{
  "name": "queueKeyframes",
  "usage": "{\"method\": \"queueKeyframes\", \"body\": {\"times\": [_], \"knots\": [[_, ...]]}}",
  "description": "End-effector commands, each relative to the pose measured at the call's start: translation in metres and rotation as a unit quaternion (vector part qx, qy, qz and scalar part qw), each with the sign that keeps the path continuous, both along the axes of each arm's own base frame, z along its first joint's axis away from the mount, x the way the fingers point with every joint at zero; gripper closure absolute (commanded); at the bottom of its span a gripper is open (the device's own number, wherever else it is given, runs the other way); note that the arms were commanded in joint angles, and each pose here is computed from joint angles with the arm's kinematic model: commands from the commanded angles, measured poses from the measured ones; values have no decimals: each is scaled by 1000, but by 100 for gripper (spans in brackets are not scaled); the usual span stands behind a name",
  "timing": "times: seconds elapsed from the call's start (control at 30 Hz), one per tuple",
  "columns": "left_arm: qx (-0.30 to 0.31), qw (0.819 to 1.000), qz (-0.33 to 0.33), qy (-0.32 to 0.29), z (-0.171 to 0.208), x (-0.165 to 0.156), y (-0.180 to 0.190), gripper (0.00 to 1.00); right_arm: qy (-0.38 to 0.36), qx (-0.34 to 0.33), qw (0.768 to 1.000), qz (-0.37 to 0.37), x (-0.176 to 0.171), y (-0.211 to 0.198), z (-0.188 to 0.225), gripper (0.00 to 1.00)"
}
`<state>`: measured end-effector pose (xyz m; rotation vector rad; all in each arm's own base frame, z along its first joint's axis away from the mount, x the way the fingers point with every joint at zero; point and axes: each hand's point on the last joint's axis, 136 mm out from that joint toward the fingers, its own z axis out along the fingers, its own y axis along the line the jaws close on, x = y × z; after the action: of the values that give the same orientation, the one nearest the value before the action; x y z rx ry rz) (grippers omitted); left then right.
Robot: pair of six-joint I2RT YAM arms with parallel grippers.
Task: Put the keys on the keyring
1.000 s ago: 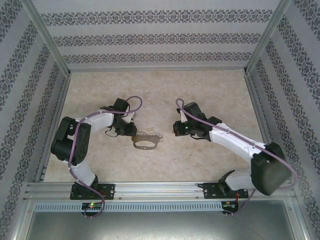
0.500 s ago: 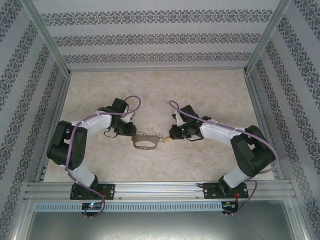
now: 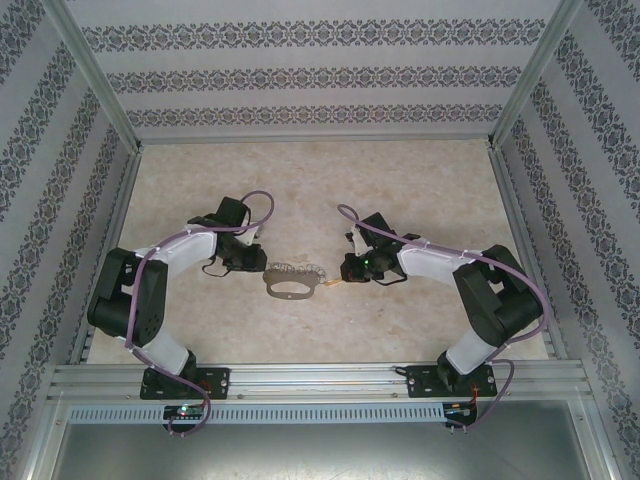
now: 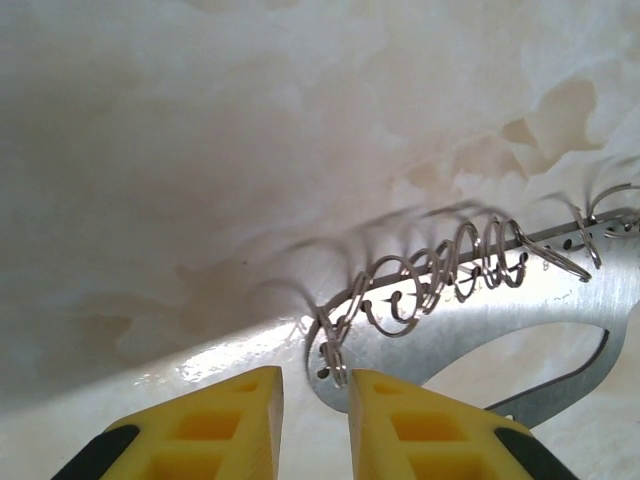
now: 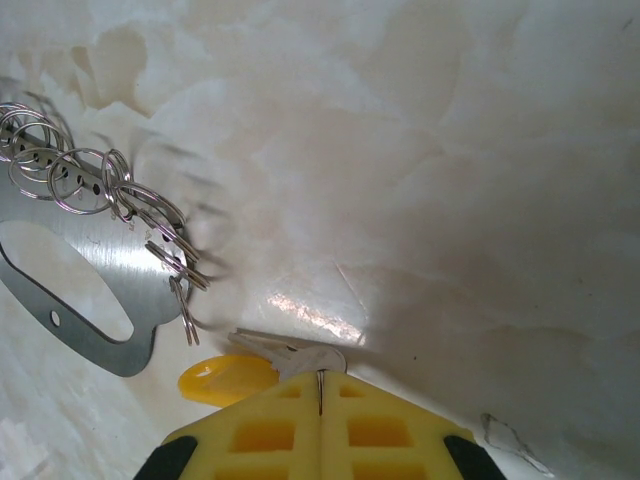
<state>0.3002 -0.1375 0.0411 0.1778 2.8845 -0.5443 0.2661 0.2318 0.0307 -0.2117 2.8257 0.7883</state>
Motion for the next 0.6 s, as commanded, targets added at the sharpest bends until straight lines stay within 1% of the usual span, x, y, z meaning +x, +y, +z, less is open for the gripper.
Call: {"method": "queueKeyframes", "body": {"times": [0.0, 0.23, 0.33, 0.4, 0.57], "knots": [[-5, 1000, 13, 3, 2, 1, 4, 78, -16, -8, 1000, 2, 3, -4, 10, 94], [-12, 1000, 14, 6, 1, 7, 2, 79, -36, -16, 999, 10, 6, -1, 23, 80], [-11, 1000, 14, 6, 0, 8, 2, 77, -41, -18, 999, 14, 7, 1, 27, 74], [-13, 1000, 14, 7, -1, 8, 1, 76, -44, -20, 999, 16, 9, 2, 29, 72], [-22, 1000, 20, 5, 0, 11, -2, 75, -51, -18, 998, 22, 11, 7, 33, 71]]}}
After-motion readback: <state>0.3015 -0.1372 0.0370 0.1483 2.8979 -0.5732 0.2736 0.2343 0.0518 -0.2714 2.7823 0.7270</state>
